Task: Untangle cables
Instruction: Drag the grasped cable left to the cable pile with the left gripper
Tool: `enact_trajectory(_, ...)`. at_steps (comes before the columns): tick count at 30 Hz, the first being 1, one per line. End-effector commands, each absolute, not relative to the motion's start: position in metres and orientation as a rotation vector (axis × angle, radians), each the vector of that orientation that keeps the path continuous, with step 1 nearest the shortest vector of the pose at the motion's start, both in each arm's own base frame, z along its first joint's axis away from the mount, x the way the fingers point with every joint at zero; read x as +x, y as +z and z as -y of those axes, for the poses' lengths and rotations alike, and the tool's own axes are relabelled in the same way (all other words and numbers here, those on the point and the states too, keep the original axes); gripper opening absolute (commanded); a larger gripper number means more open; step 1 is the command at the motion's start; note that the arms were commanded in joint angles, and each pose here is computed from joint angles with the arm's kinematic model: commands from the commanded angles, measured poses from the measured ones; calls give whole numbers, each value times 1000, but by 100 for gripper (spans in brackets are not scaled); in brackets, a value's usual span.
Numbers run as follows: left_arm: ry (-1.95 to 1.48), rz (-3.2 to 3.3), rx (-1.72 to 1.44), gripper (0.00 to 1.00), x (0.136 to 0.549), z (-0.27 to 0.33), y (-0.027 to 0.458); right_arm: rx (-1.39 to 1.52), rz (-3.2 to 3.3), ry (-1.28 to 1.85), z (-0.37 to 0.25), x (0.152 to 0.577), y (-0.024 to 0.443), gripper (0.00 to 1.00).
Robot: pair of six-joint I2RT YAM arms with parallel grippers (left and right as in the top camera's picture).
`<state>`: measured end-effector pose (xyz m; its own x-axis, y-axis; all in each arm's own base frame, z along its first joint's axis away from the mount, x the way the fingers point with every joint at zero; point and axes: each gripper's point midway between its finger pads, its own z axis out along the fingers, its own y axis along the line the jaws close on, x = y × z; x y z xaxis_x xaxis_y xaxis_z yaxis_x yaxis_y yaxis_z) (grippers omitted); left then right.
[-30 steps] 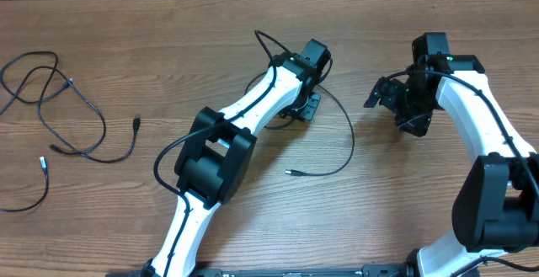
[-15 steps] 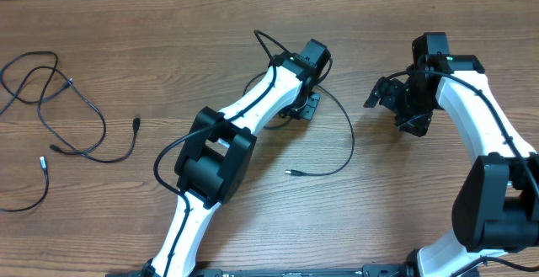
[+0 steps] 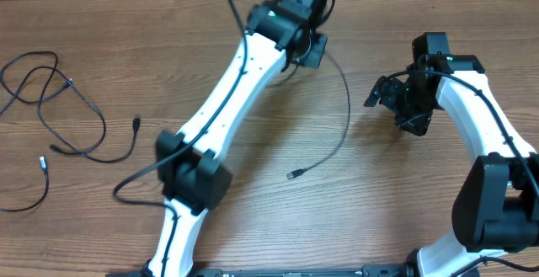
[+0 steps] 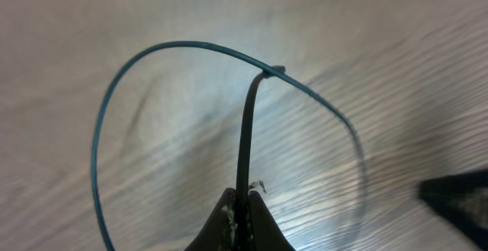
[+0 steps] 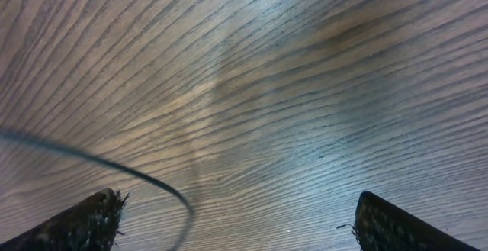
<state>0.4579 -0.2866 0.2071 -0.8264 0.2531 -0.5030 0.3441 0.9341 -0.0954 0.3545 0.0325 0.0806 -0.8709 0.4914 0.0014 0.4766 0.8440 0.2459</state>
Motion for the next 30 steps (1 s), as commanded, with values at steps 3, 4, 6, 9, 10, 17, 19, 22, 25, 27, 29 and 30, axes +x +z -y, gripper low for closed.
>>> enact_trajectory(3, -225, -2373, 370, 4, 446, 261, 312, 763, -2959, 364, -33, 354, 80, 96)
enact_trajectory(4, -223, -2361, 369, 4, 444, 258, 319, 763, -2959, 364, -33, 354, 80, 96)
enact_trajectory(6, -220, -2336, 359, 4, 439, 253, 332, 760, -2959, 365, -33, 354, 80, 96)
enact_trajectory(9, -223, -2296, 345, 4, 432, 246, 351, 734, -2962, 365, -33, 355, 80, 96)
enact_trajectory(10, -220, -2284, 337, 4, 431, 244, 357, 734, -2963, 364, -33, 355, 80, 96)
enact_trajectory(17, -190, -2197, 262, 4, 424, 216, 395, 734, -2964, 364, -33, 354, 80, 96)
enact_trajectory(19, -190, -2180, 238, 4, 423, 207, 404, 734, -2964, 364, -33, 354, 80, 96)
enact_trajectory(22, -185, -2161, 189, 4, 423, 189, 415, 734, -2964, 364, -33, 354, 80, 96)
enact_trajectory(25, -177, -2145, 127, 4, 423, 168, 425, 734, -2964, 364, -33, 354, 80, 96)
enact_trajectory(27, -170, -2134, 71, 4, 423, 150, 432, 734, -2964, 363, -33, 354, 80, 96)
enact_trajectory(29, -157, -2121, 13, 4, 422, 130, 439, 729, -2964, 363, -33, 354, 80, 96)
enact_trajectory(30, -151, -2114, -19, 4, 423, 119, 442, 729, -2964, 363, -33, 354, 80, 96)
